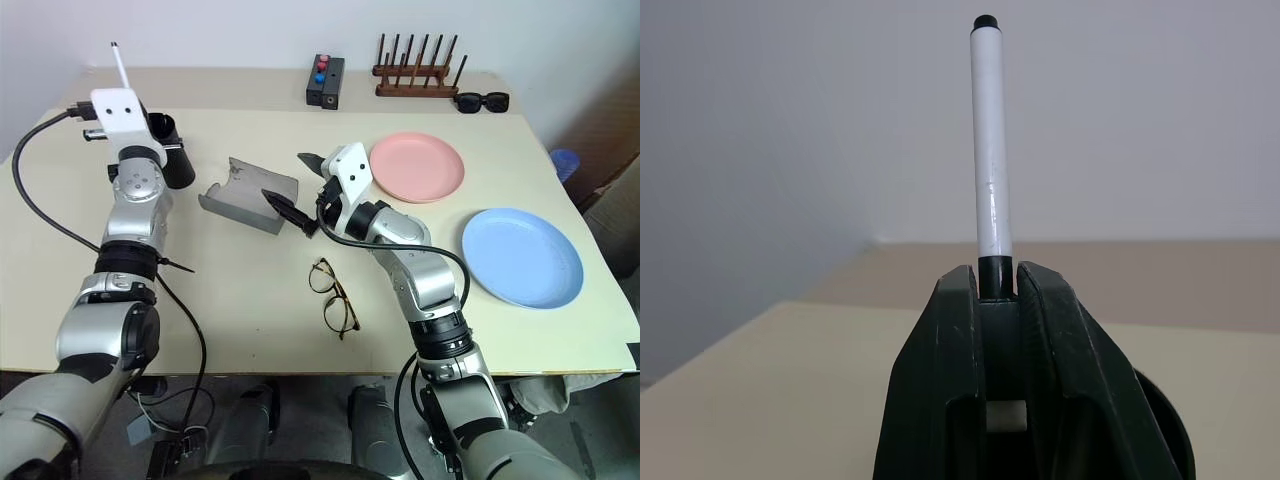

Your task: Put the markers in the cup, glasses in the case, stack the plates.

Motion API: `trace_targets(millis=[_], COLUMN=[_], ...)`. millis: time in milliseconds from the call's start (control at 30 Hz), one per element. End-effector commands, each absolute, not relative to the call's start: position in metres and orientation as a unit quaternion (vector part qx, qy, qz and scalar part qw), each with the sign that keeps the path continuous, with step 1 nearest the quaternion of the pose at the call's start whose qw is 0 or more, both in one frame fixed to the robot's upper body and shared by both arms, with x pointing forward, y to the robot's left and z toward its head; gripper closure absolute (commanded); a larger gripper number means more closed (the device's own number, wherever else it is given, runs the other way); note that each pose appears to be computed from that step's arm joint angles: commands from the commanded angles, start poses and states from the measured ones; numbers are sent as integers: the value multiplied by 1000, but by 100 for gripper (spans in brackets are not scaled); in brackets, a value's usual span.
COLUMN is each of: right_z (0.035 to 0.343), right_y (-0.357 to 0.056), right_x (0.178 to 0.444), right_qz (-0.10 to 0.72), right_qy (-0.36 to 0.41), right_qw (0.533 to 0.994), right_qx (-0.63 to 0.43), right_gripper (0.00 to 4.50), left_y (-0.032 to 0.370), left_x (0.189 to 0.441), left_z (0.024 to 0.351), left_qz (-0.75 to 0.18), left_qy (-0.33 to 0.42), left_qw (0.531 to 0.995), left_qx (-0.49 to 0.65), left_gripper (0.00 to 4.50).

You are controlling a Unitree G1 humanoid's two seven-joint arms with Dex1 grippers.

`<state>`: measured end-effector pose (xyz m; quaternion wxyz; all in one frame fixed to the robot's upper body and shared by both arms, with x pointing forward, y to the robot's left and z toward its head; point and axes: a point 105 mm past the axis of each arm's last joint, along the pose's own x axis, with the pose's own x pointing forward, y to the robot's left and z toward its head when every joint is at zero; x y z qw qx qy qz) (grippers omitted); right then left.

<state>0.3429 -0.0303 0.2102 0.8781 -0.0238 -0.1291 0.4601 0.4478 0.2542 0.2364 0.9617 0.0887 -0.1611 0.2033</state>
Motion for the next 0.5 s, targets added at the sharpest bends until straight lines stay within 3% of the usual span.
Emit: trace_targets(millis=[33, 133, 433, 500], right_z=[228, 228, 227, 227], right_y=[-31, -30, -30, -30], right_x=[338, 338, 337, 338], right_qz=[461, 461, 461, 461], right_qy=[-165, -165, -164, -164], right_qw=[871, 871, 872, 872], right_qx=[-27, -26, -25, -25], right_gripper=[0, 0, 0, 0], left_y=[256, 256, 257, 257], left_x=[445, 446, 445, 445], left_z=[246, 243, 241, 242], left_qz=[208, 207, 222, 224], left_qy=[-183, -178, -176, -178], left_qw=[957, 959, 955, 955], left_qx=[82, 79, 88, 82], left_gripper=[448, 448, 13, 13])
